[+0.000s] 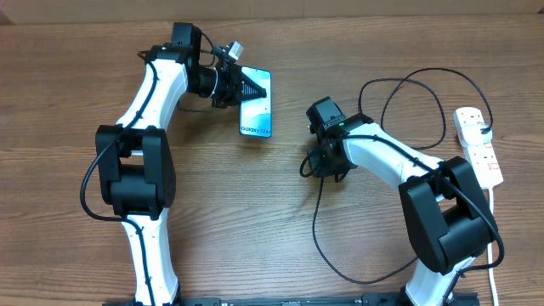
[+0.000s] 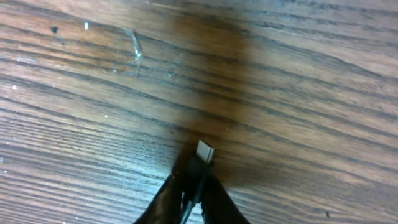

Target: Plug charger to phone and switch on socket

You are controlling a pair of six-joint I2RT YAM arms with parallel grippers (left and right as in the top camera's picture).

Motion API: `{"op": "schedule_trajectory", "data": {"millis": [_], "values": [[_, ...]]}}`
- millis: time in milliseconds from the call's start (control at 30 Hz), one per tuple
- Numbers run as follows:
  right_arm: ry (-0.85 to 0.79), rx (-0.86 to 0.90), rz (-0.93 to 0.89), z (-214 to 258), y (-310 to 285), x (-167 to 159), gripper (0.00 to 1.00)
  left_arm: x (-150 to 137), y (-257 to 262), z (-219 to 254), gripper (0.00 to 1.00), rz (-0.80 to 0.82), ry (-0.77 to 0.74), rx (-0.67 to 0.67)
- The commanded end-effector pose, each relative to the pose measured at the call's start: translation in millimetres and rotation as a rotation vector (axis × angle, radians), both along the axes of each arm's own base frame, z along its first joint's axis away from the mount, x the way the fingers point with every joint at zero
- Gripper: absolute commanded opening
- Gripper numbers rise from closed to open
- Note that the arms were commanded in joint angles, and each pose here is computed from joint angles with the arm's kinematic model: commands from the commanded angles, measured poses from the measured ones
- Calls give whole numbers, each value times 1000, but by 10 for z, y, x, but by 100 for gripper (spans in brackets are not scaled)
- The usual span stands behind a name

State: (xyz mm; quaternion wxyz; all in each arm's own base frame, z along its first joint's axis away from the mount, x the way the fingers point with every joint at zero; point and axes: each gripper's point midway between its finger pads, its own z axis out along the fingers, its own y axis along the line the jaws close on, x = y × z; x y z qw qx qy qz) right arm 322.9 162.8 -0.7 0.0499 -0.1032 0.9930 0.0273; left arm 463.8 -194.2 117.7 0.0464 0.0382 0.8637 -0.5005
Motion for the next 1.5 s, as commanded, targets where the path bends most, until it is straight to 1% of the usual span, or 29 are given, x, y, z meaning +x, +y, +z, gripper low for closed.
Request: {"op": "schedule_trajectory", "data": {"millis": [0, 67, 233, 400, 500, 567, 600, 667, 700, 900, 967, 1067, 1167, 1367, 1467], "values": [[46, -17, -1, -149, -49, -119, 8, -10, -47, 133, 4, -23, -42, -28], [46, -17, -3, -149, -51, -119, 3, -12, -46, 134, 4, -25, -44, -28], [56, -21, -6, -151, -62, -142, 4, -38, -53, 126, 4, -27, -28, -26], [39, -13, -7, -148, -46, -98, 4, -36, -55, 127, 4, -58, -86, -24], [35, -13, 0, -147, -47, -89, 4, -68, -80, 123, 4, -65, -75, -24], [36, -12, -2, -147, -54, -86, 4, -101, -82, 125, 4, -53, -31, -28], [35, -12, -5, -140, -61, -79, 4, -121, -95, 147, 4, -50, -9, -46], [28, 5, -12, -77, -61, -53, 4, -159, -149, 268, 4, -74, -14, -122], [24, 31, -12, -23, -35, -36, 4, -168, -183, 355, 4, -92, -32, -176], [-35, 350, 59, 612, 285, 62, 4, -210, -271, 979, 4, -199, -144, -532], [-48, 448, 68, 813, 348, 62, 4, -190, -273, 990, 4, -189, -107, -530], [-45, 627, 172, 1089, 511, -30, 4, -183, -276, 991, 4, -180, -69, -529], [-24, 774, 248, 1268, 643, -130, 4, -186, -286, 997, 4, -167, -11, -527], [-11, 1015, 396, 1605, 859, -323, 4, -191, -300, 997, 4, -149, 72, -524], [-3, 1066, 409, 1684, 893, -357, 4, -211, -341, 997, 4, -150, 104, -522]]}}
